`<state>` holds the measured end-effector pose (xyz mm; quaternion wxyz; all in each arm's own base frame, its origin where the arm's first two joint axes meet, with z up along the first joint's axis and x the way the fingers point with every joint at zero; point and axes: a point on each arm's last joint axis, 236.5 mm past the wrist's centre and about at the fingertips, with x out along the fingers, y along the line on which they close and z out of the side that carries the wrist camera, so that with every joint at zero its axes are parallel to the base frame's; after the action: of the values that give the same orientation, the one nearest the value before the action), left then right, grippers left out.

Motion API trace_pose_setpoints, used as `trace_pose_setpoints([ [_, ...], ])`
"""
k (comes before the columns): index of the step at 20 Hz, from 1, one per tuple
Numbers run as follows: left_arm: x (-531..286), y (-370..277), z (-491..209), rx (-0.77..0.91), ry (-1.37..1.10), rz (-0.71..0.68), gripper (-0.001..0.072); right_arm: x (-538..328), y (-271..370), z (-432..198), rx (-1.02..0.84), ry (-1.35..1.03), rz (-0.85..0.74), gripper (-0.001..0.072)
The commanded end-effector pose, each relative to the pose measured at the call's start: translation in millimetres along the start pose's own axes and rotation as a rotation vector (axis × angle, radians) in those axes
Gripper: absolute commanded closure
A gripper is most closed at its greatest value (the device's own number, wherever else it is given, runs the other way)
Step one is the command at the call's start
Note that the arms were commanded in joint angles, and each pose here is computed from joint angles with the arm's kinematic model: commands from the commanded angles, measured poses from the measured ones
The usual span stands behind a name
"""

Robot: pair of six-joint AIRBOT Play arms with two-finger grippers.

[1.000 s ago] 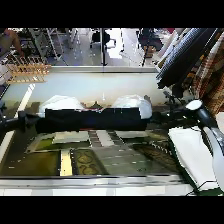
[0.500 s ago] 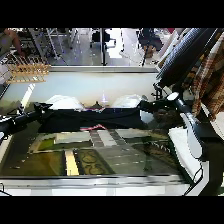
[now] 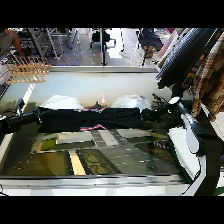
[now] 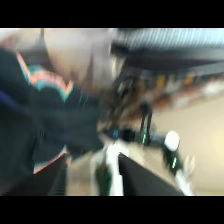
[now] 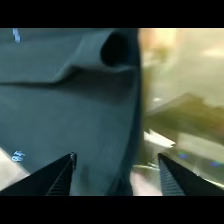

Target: Fold the clothes and pants, and hang the long-sleeved shirts on hangers.

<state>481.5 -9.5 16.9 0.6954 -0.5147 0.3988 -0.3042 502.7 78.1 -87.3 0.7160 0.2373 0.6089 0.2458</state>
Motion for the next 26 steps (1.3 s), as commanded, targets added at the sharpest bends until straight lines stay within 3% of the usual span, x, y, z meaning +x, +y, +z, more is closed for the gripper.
trace_pose_setpoints([
  [1,5.1,18.0,-38.7,0.076,0.167,0.111,0.0638,33.4,10.1,-19.8,-0.018,0.091,0.07,0.0158],
  [2,11.1,20.8,-47.1,0.088,0.203,0.129,0.0697,39.2,15.8,-25.2,-0.066,0.116,0.079,0.0271],
  [4,27.6,25.2,-57.2,0.116,0.243,0.169,0.07,35.7,30.8,-35.0,-0.234,0.178,0.092,0.0667],
  [5,37.3,28.0,-59.0,0.125,0.247,0.193,0.0701,25.1,24.8,-37.9,-0.27,0.211,0.026,0.0697],
  [10,75.1,41.4,-77.6,0.136,0.292,0.332,0.0701,-116.0,-76.0,-51.4,-0.153,0.244,-0.715,0.07],
  [12,92.5,38.1,-96.7,0.173,0.352,0.348,0.0701,-162.8,-72.7,-50.6,-0.094,0.154,-0.79,0.0699],
  [16,126.9,59.8,-125.3,0.349,0.44,0.503,0.0701,-183.9,15.8,-23.9,-0.201,-0.076,-0.699,0.07],
  [20,135.3,83.2,-110.3,0.431,0.372,0.672,0.0701,-102.0,163.2,-15.8,-0.298,-0.18,-0.342,0.0699],
  [22,127.9,75.7,-101.9,0.412,0.36,0.668,0.07,-55.3,229.7,-10.3,-0.386,-0.251,-0.244,0.07],
  [26,58.2,-19.1,-69.0,0.471,0.323,0.599,0.0697,50.2,324.6,-32.5,-0.478,-0.29,-0.063,0.0699],
])
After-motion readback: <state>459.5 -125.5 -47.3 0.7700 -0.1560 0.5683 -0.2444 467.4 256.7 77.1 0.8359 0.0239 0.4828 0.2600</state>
